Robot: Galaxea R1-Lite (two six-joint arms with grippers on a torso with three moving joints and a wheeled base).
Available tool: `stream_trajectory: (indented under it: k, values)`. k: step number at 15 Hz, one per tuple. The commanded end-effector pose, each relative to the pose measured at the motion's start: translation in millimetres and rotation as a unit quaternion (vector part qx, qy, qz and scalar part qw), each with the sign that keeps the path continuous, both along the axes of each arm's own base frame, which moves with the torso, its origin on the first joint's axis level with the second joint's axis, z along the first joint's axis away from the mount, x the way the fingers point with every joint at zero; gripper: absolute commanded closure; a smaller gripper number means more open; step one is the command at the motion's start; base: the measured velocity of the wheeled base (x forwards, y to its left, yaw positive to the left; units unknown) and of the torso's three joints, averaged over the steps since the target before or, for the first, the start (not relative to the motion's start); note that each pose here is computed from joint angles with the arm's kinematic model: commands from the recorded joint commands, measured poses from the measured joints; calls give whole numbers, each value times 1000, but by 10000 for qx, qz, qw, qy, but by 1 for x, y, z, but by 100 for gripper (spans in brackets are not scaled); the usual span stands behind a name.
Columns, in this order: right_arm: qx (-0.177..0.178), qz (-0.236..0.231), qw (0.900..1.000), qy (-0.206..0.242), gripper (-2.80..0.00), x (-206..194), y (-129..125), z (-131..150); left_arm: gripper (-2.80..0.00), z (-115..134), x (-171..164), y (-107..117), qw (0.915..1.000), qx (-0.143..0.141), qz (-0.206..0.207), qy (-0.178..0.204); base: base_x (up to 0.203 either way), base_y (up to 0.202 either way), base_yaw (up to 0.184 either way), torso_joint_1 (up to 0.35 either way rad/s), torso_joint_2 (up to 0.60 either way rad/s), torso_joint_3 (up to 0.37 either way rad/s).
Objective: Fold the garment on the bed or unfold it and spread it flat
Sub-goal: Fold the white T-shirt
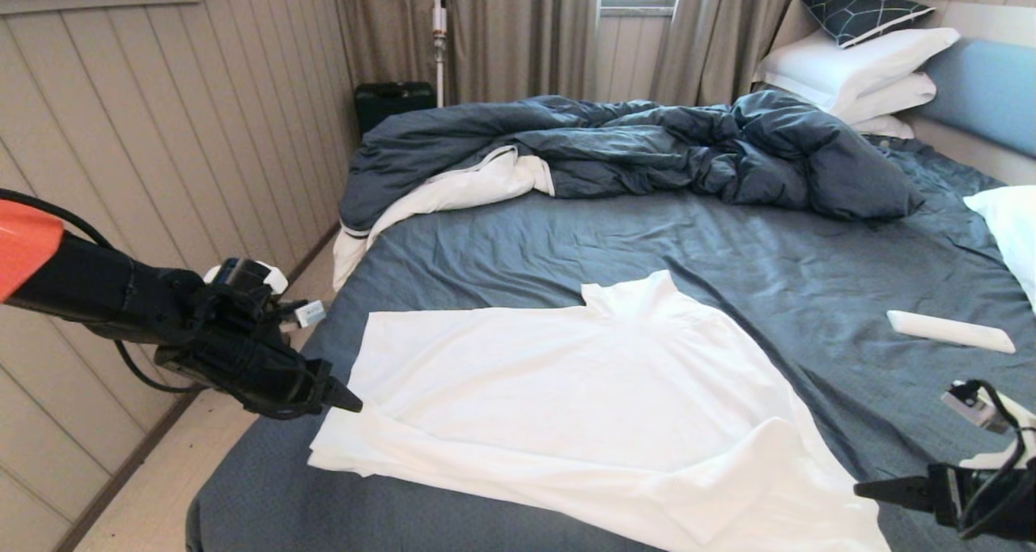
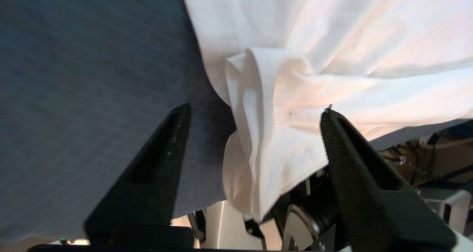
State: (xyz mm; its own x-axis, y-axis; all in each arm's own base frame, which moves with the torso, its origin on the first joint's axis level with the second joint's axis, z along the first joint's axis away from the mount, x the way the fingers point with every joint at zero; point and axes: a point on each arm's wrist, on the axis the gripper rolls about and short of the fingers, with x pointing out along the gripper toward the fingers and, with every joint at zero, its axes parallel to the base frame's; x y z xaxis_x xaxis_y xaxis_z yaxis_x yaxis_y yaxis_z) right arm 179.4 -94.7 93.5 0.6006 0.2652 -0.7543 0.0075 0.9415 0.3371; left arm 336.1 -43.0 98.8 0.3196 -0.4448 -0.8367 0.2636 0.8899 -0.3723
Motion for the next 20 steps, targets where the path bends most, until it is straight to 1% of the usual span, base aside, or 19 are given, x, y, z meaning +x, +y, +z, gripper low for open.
stream_trajectory:
  k: [1,3,4,6,7,8,10,11,13,16,17,18,20]
  values:
    - [-119,-12,9996,-269,-280,-2,2,13,0,20,-6,5,9996,-48,69,-280,0,0,0,0,0,0]
    - [-109,23,9993,-351,-280,-3,7,18,0,25,-9,7,9993,-60,110,-353,0,0,0,0,0,0]
    - [-126,108,9991,-393,-280,-2,11,20,0,32,-11,11,9988,-66,176,-444,0,0,0,0,0,0]
    - [-156,329,9981,-488,-280,0,20,25,0,47,-24,27,9971,-82,412,-635,0,0,0,0,0,0]
    - [-125,437,9977,-498,-280,4,25,26,0,48,-33,34,9967,-86,521,-617,0,0,0,0,0,0]
    - [-22,554,9974,-457,-280,9,33,28,0,46,-42,39,9968,-114,591,-533,0,0,0,0,0,0]
    - [253,737,9966,-285,-280,23,51,30,0,42,-55,42,9970,-143,621,-449,0,0,0,0,0,0]
    - [340,805,9961,-131,-280,31,58,27,0,42,-55,42,9966,-148,626,-514,0,0,0,0,0,0]
    - [241,781,9964,206,-280,49,65,15,0,41,-53,42,9965,-153,626,-534,0,0,0,0,0,0]
    - [180,720,9963,437,-280,68,63,4,0,42,-49,41,9965,-159,593,-575,0,0,0,0,0,0]
    - [184,713,9962,466,-213,73,63,2,0,43,-48,41,9964,-160,591,-589,0,0,0,0,0,0]
    - [189,714,9961,486,0,78,62,0,0,43,-47,40,9964,-161,577,-597,0,0,0,0,0,0]
    - [199,782,9955,503,0,83,66,-1,0,43,-47,39,9963,-163,561,-628,0,0,0,0,0,0]
